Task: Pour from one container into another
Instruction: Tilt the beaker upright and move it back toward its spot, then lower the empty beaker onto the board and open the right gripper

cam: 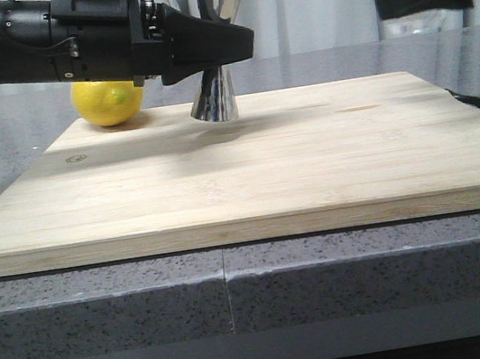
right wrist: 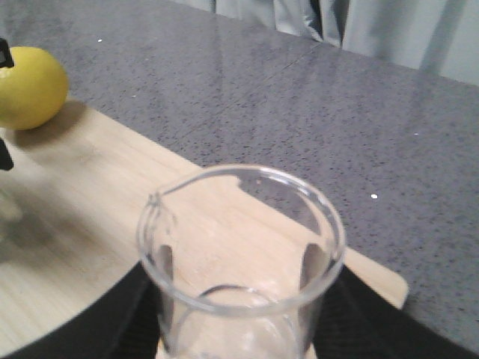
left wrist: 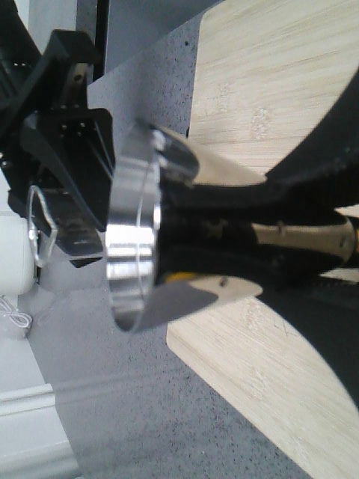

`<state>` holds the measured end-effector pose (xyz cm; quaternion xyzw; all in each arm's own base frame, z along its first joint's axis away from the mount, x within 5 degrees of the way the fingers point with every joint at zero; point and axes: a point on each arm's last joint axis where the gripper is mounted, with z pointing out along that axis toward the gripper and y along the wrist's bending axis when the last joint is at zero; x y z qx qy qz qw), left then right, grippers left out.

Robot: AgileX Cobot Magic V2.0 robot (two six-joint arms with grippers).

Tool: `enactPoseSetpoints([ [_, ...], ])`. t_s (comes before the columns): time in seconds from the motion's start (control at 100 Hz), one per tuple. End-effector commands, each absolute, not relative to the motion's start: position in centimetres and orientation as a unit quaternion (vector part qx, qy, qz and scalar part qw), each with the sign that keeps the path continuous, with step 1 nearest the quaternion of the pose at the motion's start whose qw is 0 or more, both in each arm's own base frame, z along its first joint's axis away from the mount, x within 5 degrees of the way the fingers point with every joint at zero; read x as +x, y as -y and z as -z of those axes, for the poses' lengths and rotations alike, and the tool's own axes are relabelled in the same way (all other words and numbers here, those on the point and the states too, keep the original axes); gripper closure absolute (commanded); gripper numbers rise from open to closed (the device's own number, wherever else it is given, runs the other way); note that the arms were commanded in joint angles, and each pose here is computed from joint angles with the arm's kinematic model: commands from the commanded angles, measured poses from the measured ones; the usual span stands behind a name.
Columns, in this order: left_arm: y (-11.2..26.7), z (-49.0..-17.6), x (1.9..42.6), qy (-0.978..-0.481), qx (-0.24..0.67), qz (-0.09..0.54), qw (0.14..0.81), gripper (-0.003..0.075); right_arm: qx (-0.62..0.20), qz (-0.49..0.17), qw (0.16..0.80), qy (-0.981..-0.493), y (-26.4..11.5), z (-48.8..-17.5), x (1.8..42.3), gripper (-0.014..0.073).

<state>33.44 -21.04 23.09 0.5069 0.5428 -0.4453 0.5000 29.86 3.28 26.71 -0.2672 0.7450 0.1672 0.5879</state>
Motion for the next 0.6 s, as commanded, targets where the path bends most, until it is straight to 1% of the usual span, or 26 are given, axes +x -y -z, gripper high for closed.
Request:
enactPoseSetpoints([
  [0.0,21.2,-26.9,32.7,-0.482,0.486,0.490,0.540,0.0661,-0.280,-0.186,0.625,-0.705,-3.5,-28.0,30.1,0.0314],
  [0.25,21.2,-26.9,32.7,-0.482,0.486,0.490,0.540,0.0661,-0.248,-0.182,0.635,-0.709,-3.0,-26.1,31.9,0.0314],
  [0.41,21.2,-26.9,32.7,-0.482,0.486,0.490,0.540,0.0661,-0.248,-0.205,0.627,-0.709,-3.3,-24.8,32.4,0.0314],
  [0.59,21.2,-26.9,32.7,-0.482,0.486,0.490,0.540,0.0661,-0.243,-0.207,0.627,-0.711,-3.1,-24.4,33.7,0.0314],
])
